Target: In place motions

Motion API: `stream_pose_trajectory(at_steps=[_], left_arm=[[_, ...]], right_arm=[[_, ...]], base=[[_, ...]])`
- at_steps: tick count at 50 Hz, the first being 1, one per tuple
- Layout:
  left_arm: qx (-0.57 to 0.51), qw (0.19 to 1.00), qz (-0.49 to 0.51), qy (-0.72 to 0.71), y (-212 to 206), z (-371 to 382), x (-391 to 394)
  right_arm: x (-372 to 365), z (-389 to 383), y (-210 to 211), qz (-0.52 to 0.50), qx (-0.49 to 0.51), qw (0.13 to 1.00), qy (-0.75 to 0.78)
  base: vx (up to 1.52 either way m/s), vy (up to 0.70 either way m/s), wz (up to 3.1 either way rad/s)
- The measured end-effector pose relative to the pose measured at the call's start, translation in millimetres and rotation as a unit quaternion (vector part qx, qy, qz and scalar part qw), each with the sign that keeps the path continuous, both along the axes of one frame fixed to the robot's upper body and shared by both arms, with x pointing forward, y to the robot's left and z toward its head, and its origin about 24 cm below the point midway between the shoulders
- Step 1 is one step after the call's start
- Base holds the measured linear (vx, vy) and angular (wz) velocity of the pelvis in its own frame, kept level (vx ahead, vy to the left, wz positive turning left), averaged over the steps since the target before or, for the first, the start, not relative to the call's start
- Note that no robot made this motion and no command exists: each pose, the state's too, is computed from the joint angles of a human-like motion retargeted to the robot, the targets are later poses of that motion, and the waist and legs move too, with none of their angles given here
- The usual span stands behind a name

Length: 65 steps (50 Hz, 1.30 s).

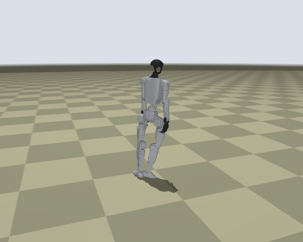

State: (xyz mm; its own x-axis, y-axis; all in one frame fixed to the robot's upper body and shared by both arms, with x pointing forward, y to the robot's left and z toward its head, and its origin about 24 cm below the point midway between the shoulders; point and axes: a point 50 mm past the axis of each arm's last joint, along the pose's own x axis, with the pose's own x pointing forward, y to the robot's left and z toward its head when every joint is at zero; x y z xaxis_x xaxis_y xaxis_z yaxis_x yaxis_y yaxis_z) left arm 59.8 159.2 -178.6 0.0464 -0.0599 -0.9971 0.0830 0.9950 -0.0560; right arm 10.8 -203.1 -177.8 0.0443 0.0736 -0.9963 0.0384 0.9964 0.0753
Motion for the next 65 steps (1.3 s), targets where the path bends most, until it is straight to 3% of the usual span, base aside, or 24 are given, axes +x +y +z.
stream_pose_trajectory(at_steps=[18,32,43,52,65], left_arm=[[0.005,0.993,0.08,0.084,1.0,-2.4,-58.3],[0.023,0.99,0.109,0.084,22.0,-0.5,-53.2],[0.012,0.999,0.052,0.006,26.8,2.4,-0.5],[0.019,0.999,0.018,0.041,28.0,1.4,-18.1],[0.003,0.987,0.123,0.1,4.0,-1.8,-69.7]], right_arm=[[19.3,1.7,-6.3,0.029,-0.016,0.999,-0.025],[18.8,-0.6,2.8,0.148,-0.056,0.987,-0.01],[-7.1,-1.6,8.1,0.075,-0.032,0.996,0.042],[-16.1,-0.3,1.2,0.068,-0.022,0.996,0.058],[53.8,6.0,-7.8,0.1,-0.057,0.99,-0.078]], base=[[0.27,0.28,0.5],[0.19,0.13,1.5],[0.04,-0.15,2.45],[0.09,-0.19,1.24],[-0.05,-0.11,1.09]])
